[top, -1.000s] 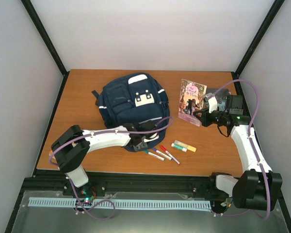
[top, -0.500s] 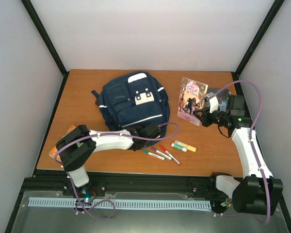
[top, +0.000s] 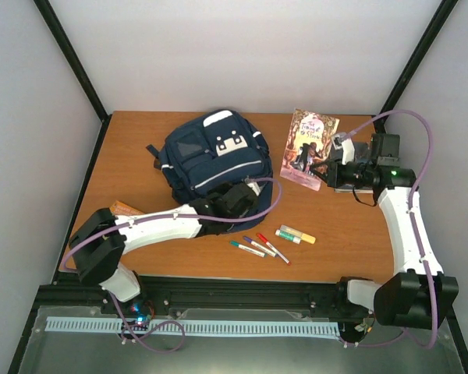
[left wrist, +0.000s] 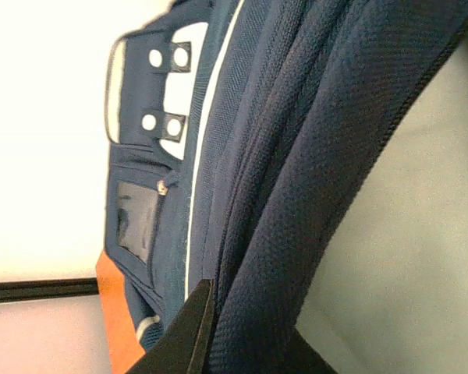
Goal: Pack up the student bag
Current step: Place the book in the student bag.
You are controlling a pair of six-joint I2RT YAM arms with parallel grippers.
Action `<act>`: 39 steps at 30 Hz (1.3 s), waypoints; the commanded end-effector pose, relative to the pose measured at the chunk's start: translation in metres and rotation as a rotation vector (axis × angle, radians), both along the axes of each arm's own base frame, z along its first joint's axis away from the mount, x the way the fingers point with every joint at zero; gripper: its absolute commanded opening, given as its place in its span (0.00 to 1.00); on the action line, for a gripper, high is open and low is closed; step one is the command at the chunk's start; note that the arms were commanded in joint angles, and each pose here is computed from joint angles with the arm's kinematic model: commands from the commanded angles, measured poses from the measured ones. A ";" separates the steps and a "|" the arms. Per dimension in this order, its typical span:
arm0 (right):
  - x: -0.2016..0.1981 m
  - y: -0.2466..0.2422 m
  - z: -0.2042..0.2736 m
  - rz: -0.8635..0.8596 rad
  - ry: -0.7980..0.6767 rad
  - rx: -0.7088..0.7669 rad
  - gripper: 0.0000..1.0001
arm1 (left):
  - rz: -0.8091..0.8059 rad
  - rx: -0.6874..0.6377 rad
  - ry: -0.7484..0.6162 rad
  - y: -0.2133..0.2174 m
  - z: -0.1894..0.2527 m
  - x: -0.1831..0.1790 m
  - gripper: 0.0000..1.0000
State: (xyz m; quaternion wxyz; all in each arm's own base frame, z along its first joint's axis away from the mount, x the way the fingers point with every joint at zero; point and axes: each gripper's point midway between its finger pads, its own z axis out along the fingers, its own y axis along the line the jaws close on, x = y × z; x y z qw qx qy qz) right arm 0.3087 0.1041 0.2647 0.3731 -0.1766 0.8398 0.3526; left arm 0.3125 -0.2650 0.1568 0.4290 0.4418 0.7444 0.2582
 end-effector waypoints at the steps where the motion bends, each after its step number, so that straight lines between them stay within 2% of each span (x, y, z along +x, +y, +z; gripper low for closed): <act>1: -0.024 0.013 0.005 0.055 0.173 0.127 0.03 | 0.088 -0.242 -0.223 -0.004 0.096 0.020 0.01; 11: -0.060 0.032 -0.024 0.144 0.430 0.247 0.03 | 0.144 -0.418 -0.226 0.012 0.123 0.038 0.01; 18: -0.084 0.060 -0.042 0.243 0.555 0.239 0.03 | 0.170 -0.517 -0.218 0.027 0.125 0.039 0.01; 24: -0.100 0.086 -0.057 0.334 0.605 0.224 0.03 | 0.184 -0.539 -0.242 0.035 0.129 0.036 0.01; 31: -0.113 0.112 -0.072 0.426 0.667 0.211 0.03 | 0.127 -0.592 -0.250 0.031 0.141 0.030 0.01; 39: -0.105 0.135 -0.084 0.519 0.703 0.205 0.03 | 0.090 -0.648 -0.248 0.028 0.145 0.025 0.01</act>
